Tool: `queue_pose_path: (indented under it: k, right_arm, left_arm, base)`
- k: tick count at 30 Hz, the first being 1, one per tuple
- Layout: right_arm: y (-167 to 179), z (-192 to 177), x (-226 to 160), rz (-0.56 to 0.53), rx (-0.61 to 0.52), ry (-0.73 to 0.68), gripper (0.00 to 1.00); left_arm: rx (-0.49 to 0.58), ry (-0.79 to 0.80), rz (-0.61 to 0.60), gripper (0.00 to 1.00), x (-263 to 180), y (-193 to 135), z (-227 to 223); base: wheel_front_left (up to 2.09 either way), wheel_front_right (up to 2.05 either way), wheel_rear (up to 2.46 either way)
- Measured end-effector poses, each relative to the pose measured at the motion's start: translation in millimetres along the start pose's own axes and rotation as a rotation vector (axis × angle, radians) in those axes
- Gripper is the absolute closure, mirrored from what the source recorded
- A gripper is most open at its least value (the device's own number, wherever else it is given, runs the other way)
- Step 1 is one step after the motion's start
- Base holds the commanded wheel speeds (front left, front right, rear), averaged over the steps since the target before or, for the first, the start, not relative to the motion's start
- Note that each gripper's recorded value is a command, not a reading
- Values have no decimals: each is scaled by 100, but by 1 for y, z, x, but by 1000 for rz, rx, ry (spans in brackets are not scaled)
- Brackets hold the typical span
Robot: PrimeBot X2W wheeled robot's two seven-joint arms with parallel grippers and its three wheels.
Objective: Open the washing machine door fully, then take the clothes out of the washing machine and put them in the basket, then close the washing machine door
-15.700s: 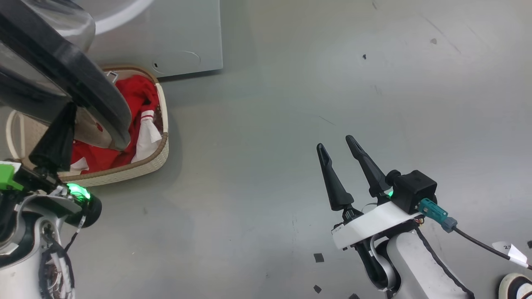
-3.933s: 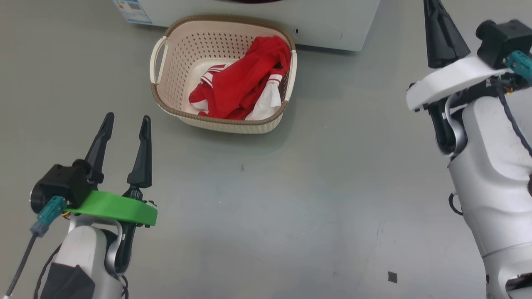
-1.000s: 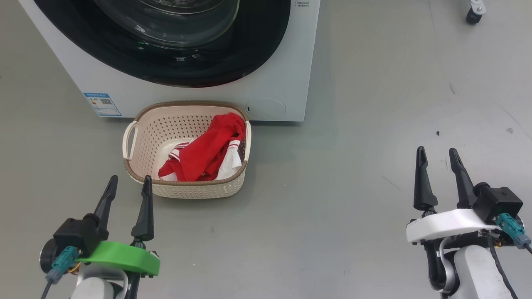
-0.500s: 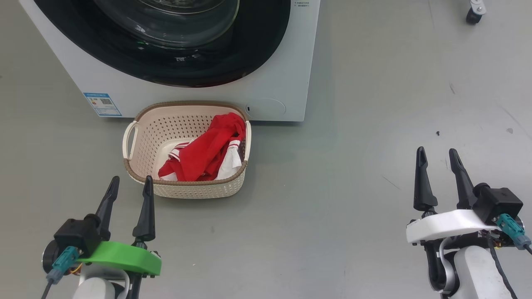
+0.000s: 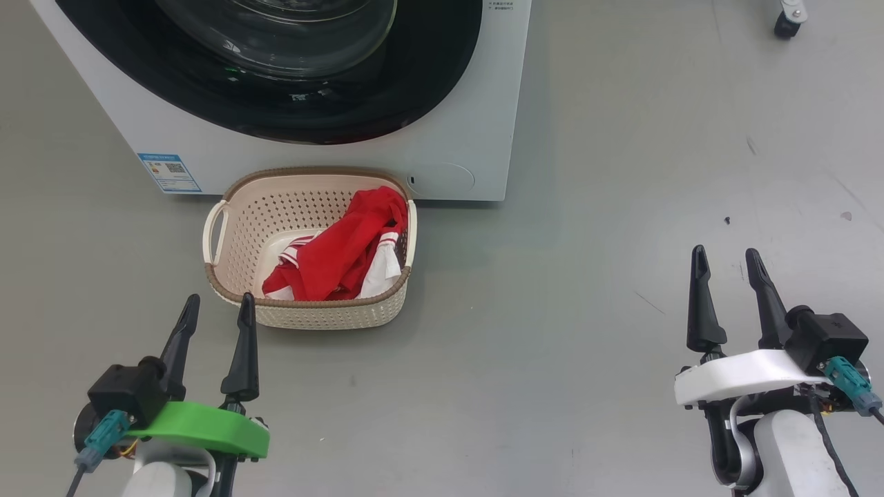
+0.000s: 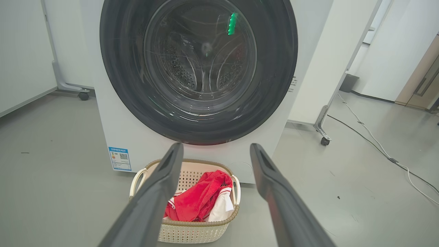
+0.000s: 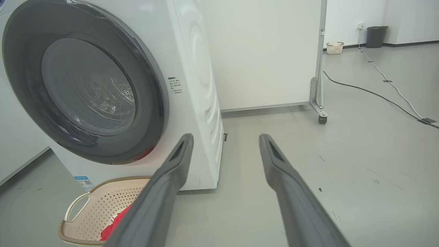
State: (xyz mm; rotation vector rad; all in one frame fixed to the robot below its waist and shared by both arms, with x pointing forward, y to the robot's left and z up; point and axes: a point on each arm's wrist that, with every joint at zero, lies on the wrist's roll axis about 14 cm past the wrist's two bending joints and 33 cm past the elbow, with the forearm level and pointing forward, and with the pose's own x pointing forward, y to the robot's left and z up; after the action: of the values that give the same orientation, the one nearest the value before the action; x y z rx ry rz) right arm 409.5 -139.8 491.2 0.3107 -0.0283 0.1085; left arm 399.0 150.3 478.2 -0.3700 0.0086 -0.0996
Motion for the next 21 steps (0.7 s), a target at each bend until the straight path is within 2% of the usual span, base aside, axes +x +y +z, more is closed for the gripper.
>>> queue_pose_path:
  k: [21]
  right_arm:
    - [0,-3,-1,0,3,7,0]
  left_arm:
    - [-15,11,8,0,0,2,-4]
  base:
    - [0,0,0]
